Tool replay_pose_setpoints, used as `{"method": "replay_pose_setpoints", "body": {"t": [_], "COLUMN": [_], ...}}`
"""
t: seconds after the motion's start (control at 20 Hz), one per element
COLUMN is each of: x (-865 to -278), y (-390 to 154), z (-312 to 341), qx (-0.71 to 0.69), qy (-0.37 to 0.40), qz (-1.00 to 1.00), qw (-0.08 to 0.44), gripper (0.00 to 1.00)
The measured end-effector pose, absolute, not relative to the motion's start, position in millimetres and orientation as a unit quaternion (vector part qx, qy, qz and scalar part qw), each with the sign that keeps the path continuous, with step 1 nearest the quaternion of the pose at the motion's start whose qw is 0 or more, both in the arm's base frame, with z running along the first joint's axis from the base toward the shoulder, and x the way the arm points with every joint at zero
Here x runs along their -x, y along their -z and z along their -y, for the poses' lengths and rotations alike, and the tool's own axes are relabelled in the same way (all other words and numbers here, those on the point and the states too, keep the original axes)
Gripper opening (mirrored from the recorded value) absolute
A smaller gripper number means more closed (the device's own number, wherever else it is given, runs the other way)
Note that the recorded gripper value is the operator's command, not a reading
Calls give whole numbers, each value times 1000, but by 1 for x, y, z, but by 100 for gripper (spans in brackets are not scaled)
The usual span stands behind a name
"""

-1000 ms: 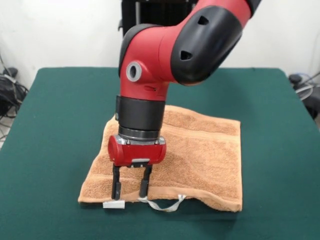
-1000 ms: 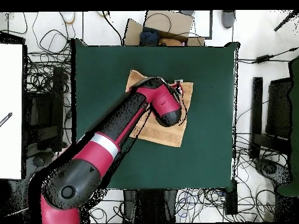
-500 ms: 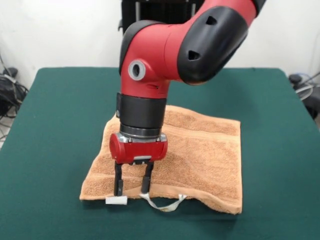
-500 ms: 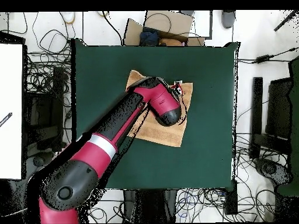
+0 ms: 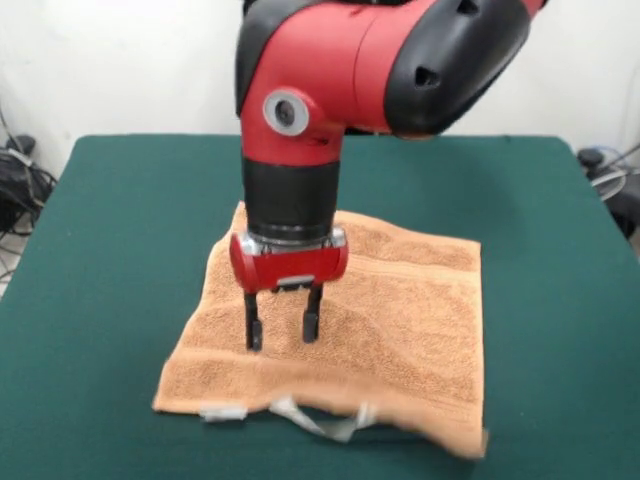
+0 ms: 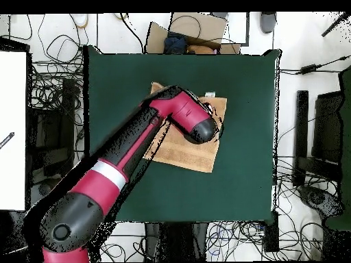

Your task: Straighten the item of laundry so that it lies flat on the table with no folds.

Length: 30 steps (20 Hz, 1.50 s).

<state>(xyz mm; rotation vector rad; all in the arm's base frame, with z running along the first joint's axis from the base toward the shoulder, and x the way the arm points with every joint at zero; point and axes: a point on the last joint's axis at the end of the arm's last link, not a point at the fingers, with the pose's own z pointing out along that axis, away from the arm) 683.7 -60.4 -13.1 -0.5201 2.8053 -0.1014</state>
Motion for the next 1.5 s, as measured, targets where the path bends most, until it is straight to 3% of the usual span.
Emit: {"method": "replay_pose_setpoints", "body": {"t": [0.3, 0.95, 1.5], "x": [-681, -682, -669], "y": [-47, -170, -152], "z": [61, 108, 98], "qx": [159, 154, 154], "qy": [2, 5, 9], "qz": [-984, -987, -988], "qw": [80, 52, 32], "gripper": [100, 100, 100]}}
